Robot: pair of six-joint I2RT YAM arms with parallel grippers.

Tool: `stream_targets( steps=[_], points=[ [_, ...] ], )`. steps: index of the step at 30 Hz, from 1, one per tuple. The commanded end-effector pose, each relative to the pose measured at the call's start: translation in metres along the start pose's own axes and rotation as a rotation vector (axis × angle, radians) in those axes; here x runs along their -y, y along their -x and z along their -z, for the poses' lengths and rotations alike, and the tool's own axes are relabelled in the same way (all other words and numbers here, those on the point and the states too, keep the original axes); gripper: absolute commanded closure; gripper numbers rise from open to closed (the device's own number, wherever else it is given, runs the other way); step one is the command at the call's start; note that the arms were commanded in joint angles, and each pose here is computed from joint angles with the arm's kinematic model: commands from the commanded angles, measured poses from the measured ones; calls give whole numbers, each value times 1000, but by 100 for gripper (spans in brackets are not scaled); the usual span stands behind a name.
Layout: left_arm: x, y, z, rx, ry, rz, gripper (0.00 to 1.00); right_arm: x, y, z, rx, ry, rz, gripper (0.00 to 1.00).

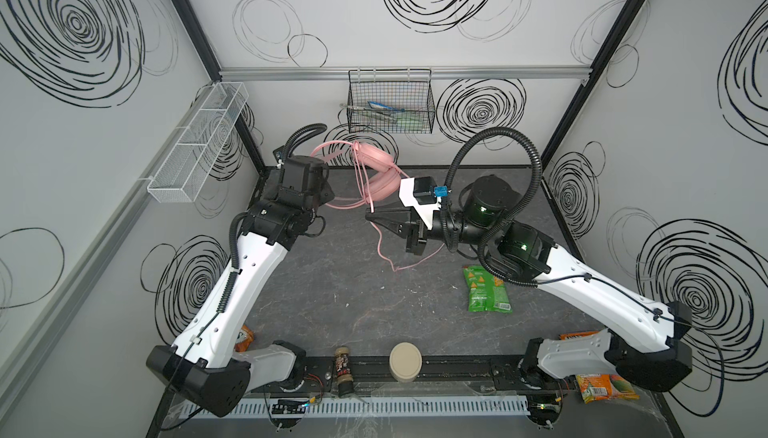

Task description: Wrap the headphones

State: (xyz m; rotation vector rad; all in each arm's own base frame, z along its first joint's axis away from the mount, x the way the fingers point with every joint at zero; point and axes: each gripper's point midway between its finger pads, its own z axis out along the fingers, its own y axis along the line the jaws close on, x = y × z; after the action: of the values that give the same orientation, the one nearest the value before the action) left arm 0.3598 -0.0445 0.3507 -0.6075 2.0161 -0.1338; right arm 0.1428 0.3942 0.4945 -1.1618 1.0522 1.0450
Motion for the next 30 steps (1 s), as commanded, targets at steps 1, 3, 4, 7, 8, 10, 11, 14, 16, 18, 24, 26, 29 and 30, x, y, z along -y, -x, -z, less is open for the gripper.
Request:
stream_targets(
  steps=[1, 3, 4, 7, 8, 10, 11, 14, 16, 18, 24, 26, 29, 30],
  points=[
    [11, 36, 13, 138, -63, 103, 100, -10, 31, 7, 83, 36, 18, 100],
    [11, 35, 13, 137, -68, 100, 100, -8, 40, 9, 107, 24, 16, 100],
    [12, 33, 12, 132, -71, 97, 100, -6, 44, 8, 117, 14, 18, 100],
    [14, 26, 9, 120, -94, 91, 100, 7, 53, 2, 121, -23, 21, 100],
    [15, 23, 8, 116, -101, 88, 100, 13, 53, -2, 109, -34, 18, 100],
    [16, 17, 6, 106, -111, 72, 100, 20, 49, -9, 84, -44, 5, 100],
    [15, 13, 4, 97, -109, 64, 100, 21, 47, -12, 74, -40, -1, 100],
    [12, 7, 3, 87, -107, 62, 100, 18, 43, -14, 67, -17, -9, 100],
    [11, 6, 2, 86, -108, 67, 100, 15, 38, -15, 55, -2, -19, 100],
    [9, 6, 0, 82, -107, 70, 100, 11, 34, -14, 47, 6, -23, 100],
    [19, 0, -4, 61, -153, 62, 100, 12, 32, -19, 33, 2, -37, 100],
    [25, -5, -4, 55, -179, 52, 100, 14, 33, -22, 34, 2, -37, 100],
    [30, -15, -4, 43, -183, 32, 100, 24, 28, -31, 10, -31, -54, 100],
    [30, -18, -4, 38, -181, 24, 100, 28, 25, -34, -2, -48, -63, 100]
  ],
)
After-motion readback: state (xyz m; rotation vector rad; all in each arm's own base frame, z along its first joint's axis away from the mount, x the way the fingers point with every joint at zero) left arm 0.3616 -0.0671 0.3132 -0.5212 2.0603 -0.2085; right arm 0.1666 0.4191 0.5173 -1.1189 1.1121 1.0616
